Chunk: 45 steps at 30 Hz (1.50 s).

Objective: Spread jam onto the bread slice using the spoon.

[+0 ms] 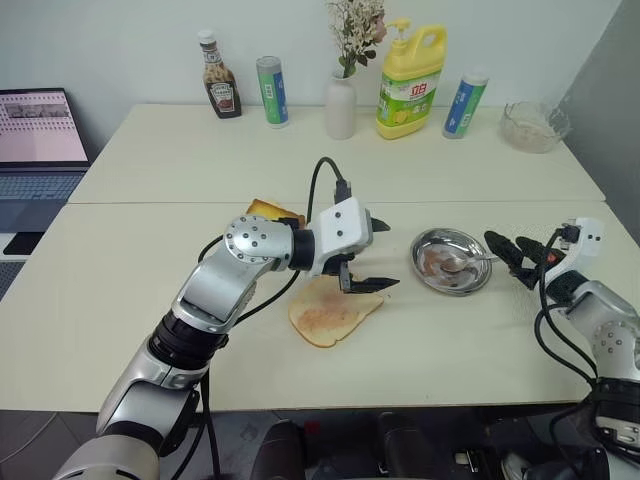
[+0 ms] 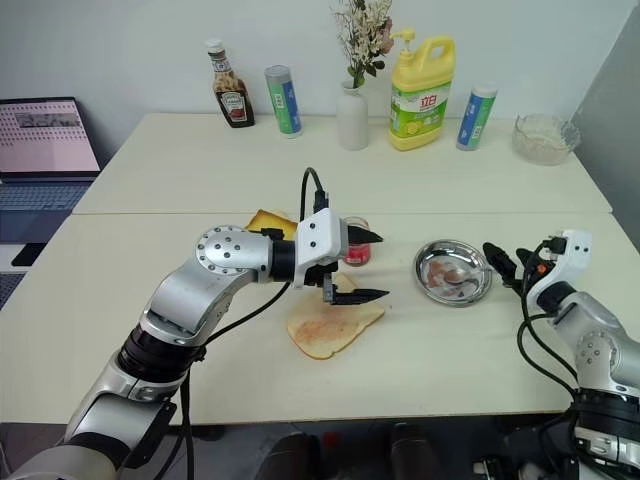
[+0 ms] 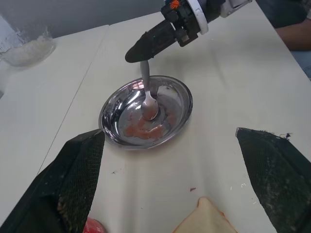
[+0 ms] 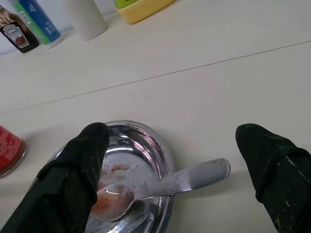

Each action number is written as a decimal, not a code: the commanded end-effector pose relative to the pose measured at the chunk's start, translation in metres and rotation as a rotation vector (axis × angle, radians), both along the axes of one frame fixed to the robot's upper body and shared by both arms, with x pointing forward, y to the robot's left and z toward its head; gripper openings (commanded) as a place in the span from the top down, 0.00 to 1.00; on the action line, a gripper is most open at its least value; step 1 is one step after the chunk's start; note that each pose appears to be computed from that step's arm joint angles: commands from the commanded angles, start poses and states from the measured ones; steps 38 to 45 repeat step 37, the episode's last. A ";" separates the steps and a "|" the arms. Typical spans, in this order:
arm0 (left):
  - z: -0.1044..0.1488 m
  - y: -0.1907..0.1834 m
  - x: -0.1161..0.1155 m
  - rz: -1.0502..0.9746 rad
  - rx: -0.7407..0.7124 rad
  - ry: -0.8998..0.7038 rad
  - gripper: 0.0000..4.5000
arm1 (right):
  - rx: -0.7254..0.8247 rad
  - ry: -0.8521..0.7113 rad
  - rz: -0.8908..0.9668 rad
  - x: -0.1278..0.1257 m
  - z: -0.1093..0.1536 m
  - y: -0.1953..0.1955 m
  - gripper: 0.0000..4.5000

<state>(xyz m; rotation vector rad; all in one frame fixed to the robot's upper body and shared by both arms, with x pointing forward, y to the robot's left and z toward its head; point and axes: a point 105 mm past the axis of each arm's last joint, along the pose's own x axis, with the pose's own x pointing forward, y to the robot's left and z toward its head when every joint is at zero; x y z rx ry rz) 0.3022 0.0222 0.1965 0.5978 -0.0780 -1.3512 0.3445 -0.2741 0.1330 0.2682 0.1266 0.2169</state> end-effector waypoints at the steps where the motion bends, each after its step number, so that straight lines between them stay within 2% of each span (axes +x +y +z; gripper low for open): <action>1: 0.014 -0.003 0.000 -0.006 -0.022 -0.062 0.00 | -0.072 -0.118 -0.048 0.000 0.027 -0.012 0.01; 5: 0.014 -0.002 0.001 -0.002 -0.022 -0.066 0.00 | -0.118 -0.187 -0.108 -0.001 0.039 -0.022 0.01; 9: 0.016 0.006 0.006 0.039 -0.031 -0.080 0.00 | -0.099 -0.275 -0.128 -0.009 0.057 -0.024 0.01; 13: 0.021 0.043 0.017 0.174 -0.046 -0.076 0.00 | -0.164 -0.366 0.042 -0.033 0.084 0.006 0.01; 15: 0.018 0.064 0.023 0.241 -0.027 -0.069 0.00 | -0.198 -0.370 0.137 -0.044 0.087 0.022 0.01; 19: 0.008 0.112 0.026 0.392 0.029 -0.082 0.00 | -0.333 -0.327 0.337 -0.068 0.076 0.057 0.01; 23: -0.008 0.147 0.016 0.458 0.114 -0.100 0.00 | -0.421 -0.261 0.512 -0.087 0.057 0.077 0.01; 27: -0.038 0.187 -0.018 0.441 0.231 -0.007 0.00 | -0.474 -0.133 0.818 -0.122 0.037 0.094 0.01; 31: -0.049 0.194 -0.036 0.413 0.249 0.063 0.00 | -0.481 -0.077 0.897 -0.130 0.033 0.089 0.01; 36: -0.055 0.187 -0.050 0.389 0.187 0.138 0.00 | -0.485 -0.068 0.941 -0.128 0.033 0.088 0.01; 45: -0.056 0.185 -0.051 0.388 0.177 0.145 0.00 | -0.488 -0.069 0.949 -0.127 0.033 0.089 0.01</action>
